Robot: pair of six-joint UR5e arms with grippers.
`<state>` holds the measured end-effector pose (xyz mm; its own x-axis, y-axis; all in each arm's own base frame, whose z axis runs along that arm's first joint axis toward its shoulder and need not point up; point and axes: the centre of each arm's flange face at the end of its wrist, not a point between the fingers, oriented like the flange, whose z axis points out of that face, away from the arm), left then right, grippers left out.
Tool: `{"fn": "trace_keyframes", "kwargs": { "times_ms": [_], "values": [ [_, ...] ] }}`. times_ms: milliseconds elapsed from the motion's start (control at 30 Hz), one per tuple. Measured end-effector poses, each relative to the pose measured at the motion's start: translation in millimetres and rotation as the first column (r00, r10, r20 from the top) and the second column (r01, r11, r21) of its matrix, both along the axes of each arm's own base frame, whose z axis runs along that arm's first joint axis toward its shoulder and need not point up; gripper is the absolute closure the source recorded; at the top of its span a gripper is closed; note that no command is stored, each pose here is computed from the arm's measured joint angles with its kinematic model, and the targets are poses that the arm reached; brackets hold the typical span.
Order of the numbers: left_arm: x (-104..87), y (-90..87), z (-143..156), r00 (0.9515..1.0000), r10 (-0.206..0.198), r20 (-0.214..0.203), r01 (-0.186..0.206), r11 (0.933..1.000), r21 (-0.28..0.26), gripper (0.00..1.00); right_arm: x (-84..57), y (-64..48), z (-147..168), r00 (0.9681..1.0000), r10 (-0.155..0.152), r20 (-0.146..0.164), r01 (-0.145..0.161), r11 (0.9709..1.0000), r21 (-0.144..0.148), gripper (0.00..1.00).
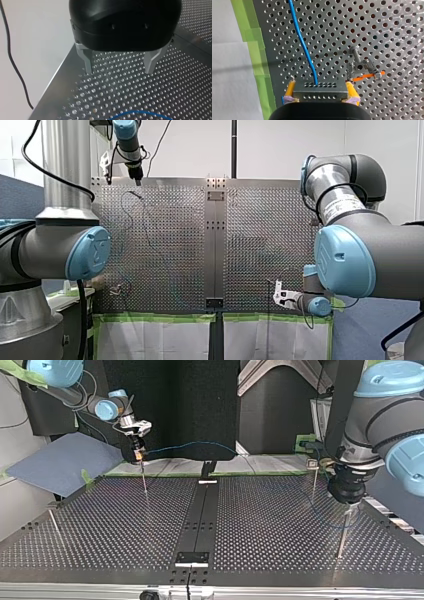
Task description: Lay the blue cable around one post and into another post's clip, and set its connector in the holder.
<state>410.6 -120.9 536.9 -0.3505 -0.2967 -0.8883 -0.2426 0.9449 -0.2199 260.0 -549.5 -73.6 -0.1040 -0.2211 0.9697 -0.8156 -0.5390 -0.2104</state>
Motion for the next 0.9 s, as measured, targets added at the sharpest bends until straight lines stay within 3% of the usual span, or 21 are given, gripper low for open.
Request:
{"fn": "trace_keyframes", "kwargs": {
  "times_ms": [333, 567, 667, 900],
  "values": [
    [-4.0, 2.6, -24.5, 0.9995, 0.03, 0.01, -0.03, 0.9948, 0.097, 0.0, 0.8, 0.2, 0.0, 1.0, 0.002, 0.001, -0.002, 1.0, -0.001, 0.98],
    [-7.3, 1.5, -16.6, 0.9966, 0.044, 0.069, -0.055, 0.9846, 0.166, 0.0, 1.3, 0.6, -0.1, 1.0, 0.002, 0.001, -0.002, 1.0, -0.001, 0.98],
    [-7.3, 0.9, -11.8, 0.9934, 0.054, 0.101, -0.073, 0.9787, 0.192, 0.0, 1.4, 0.7, -0.3, 1.0, 0.002, 0.001, -0.002, 1.0, 0.0, 0.98],
    [-3.5, 2.3, -5.2, 0.9806, 0.1, 0.169, -0.135, 0.9687, 0.208, 0.0, 1.5, 1.0, -0.6, 1.0, 0.003, 0.0, -0.003, 1.0, 0.001, 0.98]
  ]
}}
